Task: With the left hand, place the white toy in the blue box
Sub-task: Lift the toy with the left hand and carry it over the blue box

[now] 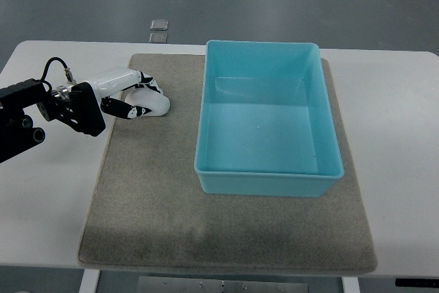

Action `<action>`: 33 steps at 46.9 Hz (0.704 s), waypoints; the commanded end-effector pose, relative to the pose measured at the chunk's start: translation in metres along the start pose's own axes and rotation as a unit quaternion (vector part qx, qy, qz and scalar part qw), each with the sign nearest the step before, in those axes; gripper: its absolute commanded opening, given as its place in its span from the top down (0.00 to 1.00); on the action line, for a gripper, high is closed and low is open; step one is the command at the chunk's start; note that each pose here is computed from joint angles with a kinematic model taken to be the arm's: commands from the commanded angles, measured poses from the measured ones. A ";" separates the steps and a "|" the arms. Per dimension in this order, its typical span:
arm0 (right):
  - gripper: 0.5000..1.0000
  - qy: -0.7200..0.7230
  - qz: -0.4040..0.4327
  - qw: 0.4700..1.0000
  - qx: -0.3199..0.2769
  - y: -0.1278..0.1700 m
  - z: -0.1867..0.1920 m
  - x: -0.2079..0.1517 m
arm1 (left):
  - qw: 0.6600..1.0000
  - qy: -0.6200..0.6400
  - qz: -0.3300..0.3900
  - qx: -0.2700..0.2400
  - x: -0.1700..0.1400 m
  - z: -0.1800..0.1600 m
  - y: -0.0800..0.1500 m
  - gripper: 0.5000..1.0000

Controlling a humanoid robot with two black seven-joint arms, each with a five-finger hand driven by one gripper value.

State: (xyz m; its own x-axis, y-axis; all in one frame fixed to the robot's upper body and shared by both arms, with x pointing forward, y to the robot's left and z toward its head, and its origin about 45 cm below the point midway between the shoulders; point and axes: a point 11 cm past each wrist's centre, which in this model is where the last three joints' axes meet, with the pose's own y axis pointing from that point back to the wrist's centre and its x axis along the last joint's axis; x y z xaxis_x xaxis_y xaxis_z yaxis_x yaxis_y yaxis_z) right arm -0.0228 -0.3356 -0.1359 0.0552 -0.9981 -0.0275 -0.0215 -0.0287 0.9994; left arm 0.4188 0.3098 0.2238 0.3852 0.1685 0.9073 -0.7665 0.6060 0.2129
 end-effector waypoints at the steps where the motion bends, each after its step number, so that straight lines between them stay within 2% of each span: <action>1: 0.13 0.000 0.000 1.000 0.000 0.000 0.000 0.000 | 1.000 -0.005 0.015 0.000 0.015 0.000 -0.002 1.00; 11: 0.13 0.000 0.000 1.000 0.000 0.000 0.000 0.000 | 0.995 -0.031 0.096 -0.013 0.097 0.012 -0.009 1.00; 15: 0.13 0.000 0.000 1.000 0.000 0.000 0.000 0.000 | 0.993 -0.041 0.111 -0.031 0.117 0.026 -0.018 1.00; 20: 0.13 0.000 0.000 1.000 0.000 0.000 0.000 0.000 | 0.991 -0.044 0.113 -0.061 0.123 0.049 -0.034 1.00; 33: 0.13 -0.001 0.000 1.000 0.000 0.000 0.000 0.000 | 0.984 -0.021 0.087 -0.156 0.090 0.121 -0.086 1.00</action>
State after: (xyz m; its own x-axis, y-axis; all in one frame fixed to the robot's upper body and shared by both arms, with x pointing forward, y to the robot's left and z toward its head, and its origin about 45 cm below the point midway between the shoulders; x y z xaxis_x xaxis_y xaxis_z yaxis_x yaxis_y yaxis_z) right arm -0.0229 -0.3356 -0.1359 0.0548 -0.9981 -0.0275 -0.0213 -0.0287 0.9994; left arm 0.4607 0.1954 0.3365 0.2163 0.2609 0.9408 -0.6476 0.7595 -0.0617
